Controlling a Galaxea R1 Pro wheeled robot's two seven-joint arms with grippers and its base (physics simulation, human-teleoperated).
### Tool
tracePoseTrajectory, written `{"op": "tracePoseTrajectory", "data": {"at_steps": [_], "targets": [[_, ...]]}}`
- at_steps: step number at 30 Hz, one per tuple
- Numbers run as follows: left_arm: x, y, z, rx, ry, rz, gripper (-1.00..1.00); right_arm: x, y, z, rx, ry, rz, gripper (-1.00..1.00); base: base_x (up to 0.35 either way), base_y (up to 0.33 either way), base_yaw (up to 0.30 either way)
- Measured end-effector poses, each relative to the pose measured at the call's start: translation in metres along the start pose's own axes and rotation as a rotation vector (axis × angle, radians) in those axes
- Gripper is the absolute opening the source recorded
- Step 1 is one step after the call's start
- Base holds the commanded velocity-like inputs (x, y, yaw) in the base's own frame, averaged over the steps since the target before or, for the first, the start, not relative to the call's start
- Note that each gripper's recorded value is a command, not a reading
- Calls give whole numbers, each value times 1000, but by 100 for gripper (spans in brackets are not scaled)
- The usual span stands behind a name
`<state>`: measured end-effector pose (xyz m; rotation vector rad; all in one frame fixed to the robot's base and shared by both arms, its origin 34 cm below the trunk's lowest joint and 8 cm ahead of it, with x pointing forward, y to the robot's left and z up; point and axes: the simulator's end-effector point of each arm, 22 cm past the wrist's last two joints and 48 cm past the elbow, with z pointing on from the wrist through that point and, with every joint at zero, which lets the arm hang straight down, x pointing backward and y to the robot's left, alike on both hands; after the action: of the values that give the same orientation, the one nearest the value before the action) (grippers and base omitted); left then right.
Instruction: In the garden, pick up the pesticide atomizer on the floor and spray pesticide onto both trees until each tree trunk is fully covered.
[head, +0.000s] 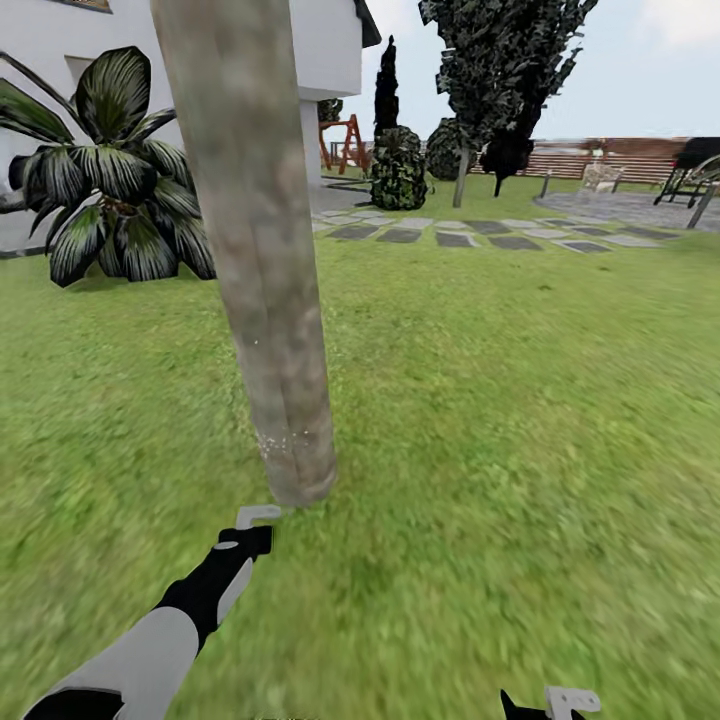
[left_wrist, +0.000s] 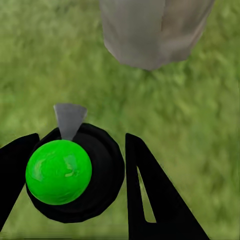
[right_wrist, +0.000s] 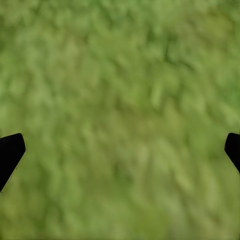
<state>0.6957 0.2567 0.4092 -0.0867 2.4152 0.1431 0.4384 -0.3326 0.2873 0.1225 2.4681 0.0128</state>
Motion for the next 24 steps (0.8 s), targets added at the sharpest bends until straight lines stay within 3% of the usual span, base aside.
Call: {"op": "tracePoseTrajectory", "data": {"at_steps": [5, 6, 8, 11, 13, 15, 19, 22, 24], "targets": [[-35, -6, -4, 22, -60, 1, -100, -1, -1, 0, 2, -1, 1, 100, 0, 0, 79], [-39, -7, -4, 24, -60, 0, -100, -1, -1, 0, 2, -1, 1, 100, 0, 0, 6], [-35, -10, -6, 31, -6, 11, -100, -1, -1, 0, 3, -2, 1, 100, 0, 0, 1], [-58, 0, -9, 39, -37, 37, -100, -4, -3, 1, 6, -8, -2, 100, 0, 0, 0], [-79, 39, -10, 36, -66, 82, -100, -5, -4, 1, 7, -11, -4, 100, 0, 0, 0], [-87, 50, -13, 40, -65, 94, -100, -5, -4, 1, 7, -12, -5, 100, 0, 0, 0], [-105, 30, -22, 78, -79, 103, -100, -6, -4, 1, 7, -12, -6, 100, 0, 0, 0], [-113, -14, -35, 131, -66, 169, -100, -5, -4, 1, 7, -12, -6, 100, 0, 0, 0], [-122, -26, -45, 144, -63, 193, -100, -5, -4, 1, 6, -11, -6, 100, 0, 0, 0]]}}
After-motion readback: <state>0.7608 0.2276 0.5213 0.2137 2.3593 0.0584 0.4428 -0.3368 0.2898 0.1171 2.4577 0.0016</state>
